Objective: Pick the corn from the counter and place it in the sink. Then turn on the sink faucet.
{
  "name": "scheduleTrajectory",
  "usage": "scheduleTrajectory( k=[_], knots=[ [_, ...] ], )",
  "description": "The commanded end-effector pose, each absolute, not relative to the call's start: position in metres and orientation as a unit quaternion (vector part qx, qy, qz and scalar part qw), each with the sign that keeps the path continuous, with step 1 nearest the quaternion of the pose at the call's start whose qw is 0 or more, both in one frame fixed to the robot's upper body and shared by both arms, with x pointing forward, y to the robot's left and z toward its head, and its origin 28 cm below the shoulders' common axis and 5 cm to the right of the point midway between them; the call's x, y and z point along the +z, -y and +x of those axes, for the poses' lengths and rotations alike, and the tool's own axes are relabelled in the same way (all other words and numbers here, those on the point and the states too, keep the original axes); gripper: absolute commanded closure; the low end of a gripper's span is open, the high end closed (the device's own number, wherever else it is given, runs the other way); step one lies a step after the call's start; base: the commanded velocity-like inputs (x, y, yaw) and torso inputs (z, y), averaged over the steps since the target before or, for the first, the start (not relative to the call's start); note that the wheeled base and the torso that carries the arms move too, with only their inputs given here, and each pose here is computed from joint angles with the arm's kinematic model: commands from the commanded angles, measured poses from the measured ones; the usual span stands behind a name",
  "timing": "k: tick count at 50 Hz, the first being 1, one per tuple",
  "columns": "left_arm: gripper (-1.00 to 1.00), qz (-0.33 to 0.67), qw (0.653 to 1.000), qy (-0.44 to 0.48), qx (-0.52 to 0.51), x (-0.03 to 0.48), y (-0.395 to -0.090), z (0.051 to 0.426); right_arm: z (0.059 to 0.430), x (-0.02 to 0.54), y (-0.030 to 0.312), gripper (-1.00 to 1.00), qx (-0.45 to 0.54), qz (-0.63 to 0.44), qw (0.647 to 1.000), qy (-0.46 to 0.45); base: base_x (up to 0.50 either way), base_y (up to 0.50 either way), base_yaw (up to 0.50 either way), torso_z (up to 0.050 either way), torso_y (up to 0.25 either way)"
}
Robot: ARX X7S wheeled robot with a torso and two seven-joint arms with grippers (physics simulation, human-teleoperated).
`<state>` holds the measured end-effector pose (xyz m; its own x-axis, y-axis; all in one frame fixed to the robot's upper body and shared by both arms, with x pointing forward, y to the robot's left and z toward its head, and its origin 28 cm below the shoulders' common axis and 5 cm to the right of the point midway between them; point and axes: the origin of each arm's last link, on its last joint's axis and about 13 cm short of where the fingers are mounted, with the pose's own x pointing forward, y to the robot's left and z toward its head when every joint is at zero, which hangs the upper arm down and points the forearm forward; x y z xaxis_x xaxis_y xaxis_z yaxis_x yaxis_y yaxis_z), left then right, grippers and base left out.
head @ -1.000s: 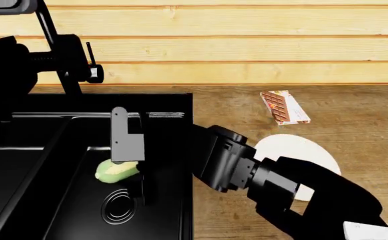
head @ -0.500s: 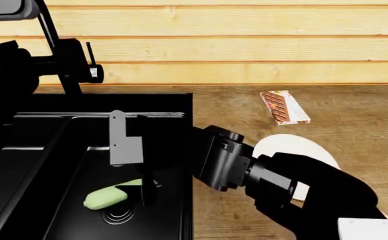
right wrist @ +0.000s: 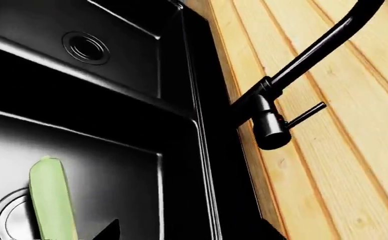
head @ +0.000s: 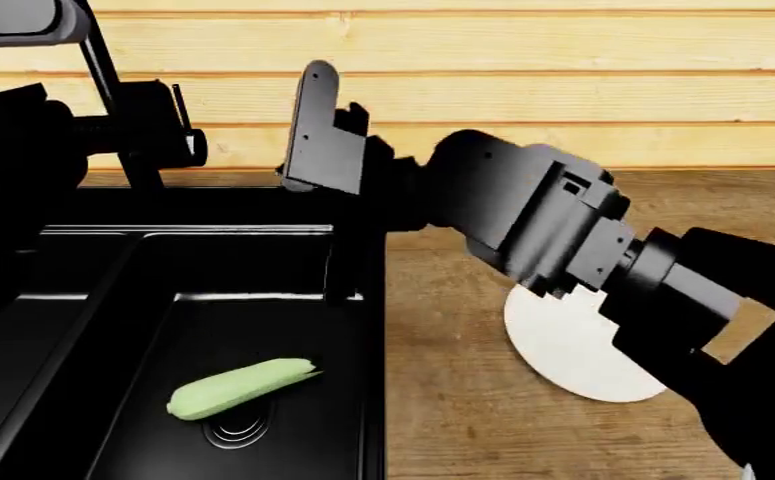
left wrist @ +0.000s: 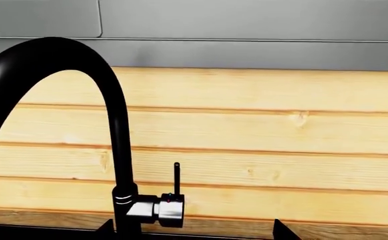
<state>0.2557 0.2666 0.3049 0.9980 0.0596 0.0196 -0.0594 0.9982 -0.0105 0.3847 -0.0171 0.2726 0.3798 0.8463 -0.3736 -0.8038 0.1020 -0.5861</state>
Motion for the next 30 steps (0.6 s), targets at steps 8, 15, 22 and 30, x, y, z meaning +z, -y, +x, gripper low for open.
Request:
scheduleTrajectory(
  k=[8,15,22,30],
  knots=[
    [-1.00,-0.005,1.000,0.010,0.014,0.305,-0.258,0.259,0.389,0.331,0.110,-1.00,0.302,-0.224,0.923,0.083,0.00,0.00,0.00,0.000,0.000],
    [-1.00,0.001,1.000,0.013,0.009,0.304,-0.255,0.263,0.382,0.345,0.139,-1.00,0.197,-0.167,0.961,0.098,0.00,0.00,0.00,0.000,0.000],
    [-1.00,0.003,1.000,0.020,0.005,0.305,-0.253,0.270,0.381,0.362,0.154,-1.00,0.131,-0.120,0.976,0.123,0.00,0.00,0.00,0.000,0.000],
    [-1.00,0.012,0.999,0.041,0.009,0.297,-0.252,0.292,0.374,0.366,0.160,-1.00,0.112,-0.114,0.977,0.138,0.00,0.00,0.00,0.000,0.000]
  ],
)
